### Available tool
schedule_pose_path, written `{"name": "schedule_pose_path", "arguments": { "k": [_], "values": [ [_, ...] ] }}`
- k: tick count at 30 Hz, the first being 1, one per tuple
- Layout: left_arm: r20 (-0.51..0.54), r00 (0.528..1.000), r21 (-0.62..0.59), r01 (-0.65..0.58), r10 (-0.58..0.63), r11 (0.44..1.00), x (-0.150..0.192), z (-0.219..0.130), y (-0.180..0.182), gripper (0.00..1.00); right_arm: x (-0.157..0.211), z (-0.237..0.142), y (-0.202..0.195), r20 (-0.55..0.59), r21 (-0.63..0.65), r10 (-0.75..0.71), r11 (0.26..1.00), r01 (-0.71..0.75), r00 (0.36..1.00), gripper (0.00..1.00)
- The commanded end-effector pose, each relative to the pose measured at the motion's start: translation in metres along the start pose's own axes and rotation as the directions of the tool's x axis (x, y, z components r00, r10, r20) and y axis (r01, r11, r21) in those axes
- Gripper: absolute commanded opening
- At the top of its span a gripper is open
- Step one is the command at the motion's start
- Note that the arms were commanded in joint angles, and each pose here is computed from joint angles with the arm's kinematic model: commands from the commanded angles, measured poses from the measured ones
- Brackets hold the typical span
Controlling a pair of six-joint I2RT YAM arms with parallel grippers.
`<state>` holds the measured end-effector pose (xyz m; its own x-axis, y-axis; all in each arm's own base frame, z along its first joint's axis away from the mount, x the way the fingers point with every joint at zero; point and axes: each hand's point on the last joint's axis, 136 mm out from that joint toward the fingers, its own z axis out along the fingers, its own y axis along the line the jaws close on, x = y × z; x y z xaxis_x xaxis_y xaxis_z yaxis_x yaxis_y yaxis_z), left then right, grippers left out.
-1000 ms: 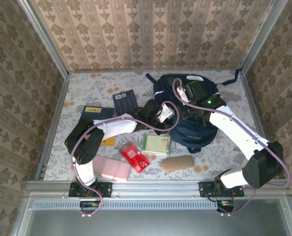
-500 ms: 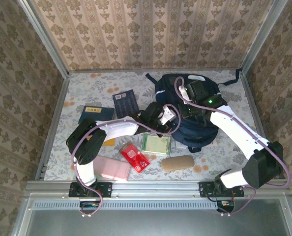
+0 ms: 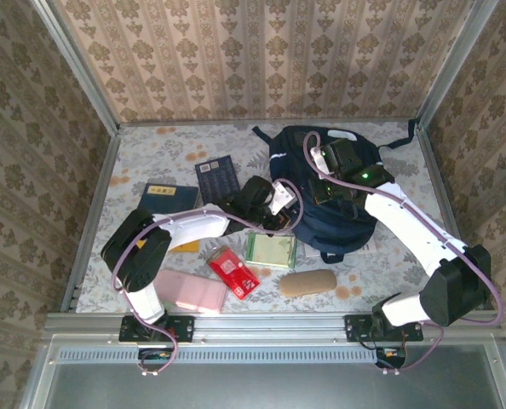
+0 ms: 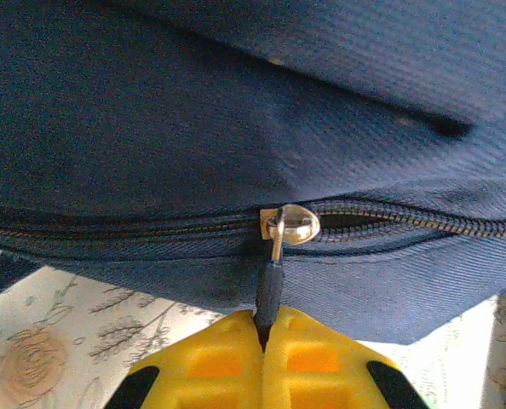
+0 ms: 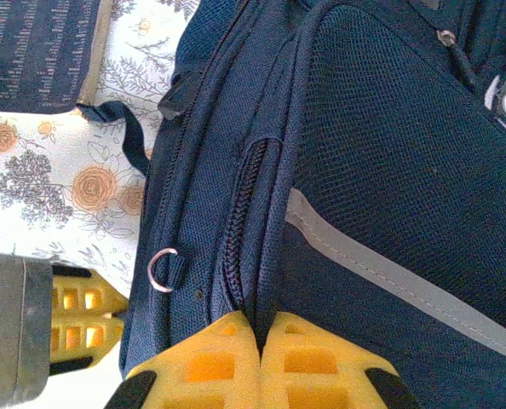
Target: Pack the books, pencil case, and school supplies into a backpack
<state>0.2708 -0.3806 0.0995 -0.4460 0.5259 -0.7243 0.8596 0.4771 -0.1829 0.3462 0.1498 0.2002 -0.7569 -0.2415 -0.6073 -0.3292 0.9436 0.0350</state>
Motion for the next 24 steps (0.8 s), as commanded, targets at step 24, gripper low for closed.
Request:
{"name": "schedule_pose_path", "arguments": {
  "k": [24],
  "values": [
    [0.013,0.984,-0.151,0.18,-0.18,0.972,-0.012,-0.013,0.071,0.0,-0.016,-0.024,0.013,0.101,-0.053,-0.01,0.998,0.015,0.995,0.0]
  ]
}}
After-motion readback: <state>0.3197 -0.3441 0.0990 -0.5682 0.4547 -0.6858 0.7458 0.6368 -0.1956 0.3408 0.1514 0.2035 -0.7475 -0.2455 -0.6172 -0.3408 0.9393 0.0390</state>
